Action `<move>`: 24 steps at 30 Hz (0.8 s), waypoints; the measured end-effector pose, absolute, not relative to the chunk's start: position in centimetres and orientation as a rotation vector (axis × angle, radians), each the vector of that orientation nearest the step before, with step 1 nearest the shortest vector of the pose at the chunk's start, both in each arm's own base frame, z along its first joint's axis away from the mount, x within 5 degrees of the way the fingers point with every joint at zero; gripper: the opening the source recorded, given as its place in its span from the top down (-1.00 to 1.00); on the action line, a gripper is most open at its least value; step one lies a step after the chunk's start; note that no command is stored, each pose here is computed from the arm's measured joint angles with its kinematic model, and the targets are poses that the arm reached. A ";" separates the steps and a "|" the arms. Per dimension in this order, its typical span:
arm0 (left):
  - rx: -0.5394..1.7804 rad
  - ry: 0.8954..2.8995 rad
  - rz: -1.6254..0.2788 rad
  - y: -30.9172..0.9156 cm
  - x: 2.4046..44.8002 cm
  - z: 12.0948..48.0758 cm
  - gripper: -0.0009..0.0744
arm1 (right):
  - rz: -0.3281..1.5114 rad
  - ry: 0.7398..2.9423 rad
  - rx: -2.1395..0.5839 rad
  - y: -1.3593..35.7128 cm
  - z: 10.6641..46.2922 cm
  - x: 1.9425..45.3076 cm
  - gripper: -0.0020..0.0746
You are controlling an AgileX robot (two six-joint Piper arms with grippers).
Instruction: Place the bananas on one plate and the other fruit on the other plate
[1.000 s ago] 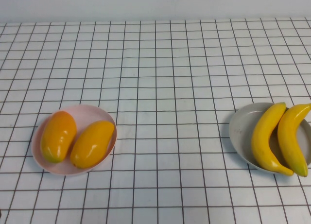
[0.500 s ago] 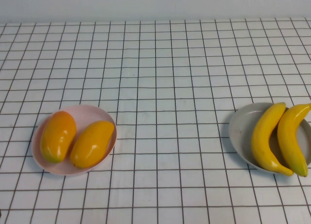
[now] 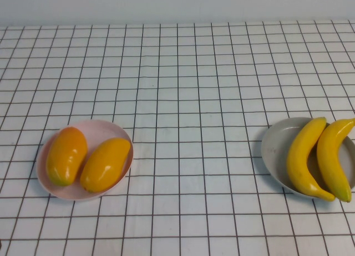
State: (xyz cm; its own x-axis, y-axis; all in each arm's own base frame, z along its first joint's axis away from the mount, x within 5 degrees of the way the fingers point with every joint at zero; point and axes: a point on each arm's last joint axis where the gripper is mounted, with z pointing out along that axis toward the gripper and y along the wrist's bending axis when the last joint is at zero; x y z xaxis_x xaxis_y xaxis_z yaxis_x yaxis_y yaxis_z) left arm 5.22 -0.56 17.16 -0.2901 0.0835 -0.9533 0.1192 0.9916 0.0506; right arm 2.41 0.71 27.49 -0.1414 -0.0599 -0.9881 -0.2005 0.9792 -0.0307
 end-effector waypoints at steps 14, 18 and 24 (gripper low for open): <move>0.147 1.867 -0.035 -0.6 5.2 17.2 0.99 | 0.207 1.606 -0.057 1.0 19.6 5.5 0.99; 0.147 1.867 -0.035 -0.6 5.2 17.2 0.99 | 0.242 1.634 -0.020 1.0 19.4 5.5 0.99; 0.147 1.867 -0.035 -0.6 5.2 17.2 0.99 | 0.240 1.814 -0.019 1.0 17.8 5.3 0.99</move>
State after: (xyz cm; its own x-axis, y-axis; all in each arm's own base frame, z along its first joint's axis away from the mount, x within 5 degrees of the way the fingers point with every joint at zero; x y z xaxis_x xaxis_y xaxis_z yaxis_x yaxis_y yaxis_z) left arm 5.22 -0.56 17.16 -0.2901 0.0835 -0.9533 0.1192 0.9916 0.0506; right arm 5.28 1.02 17.76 -0.2559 0.1139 -0.9600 -0.1398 0.9782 0.1533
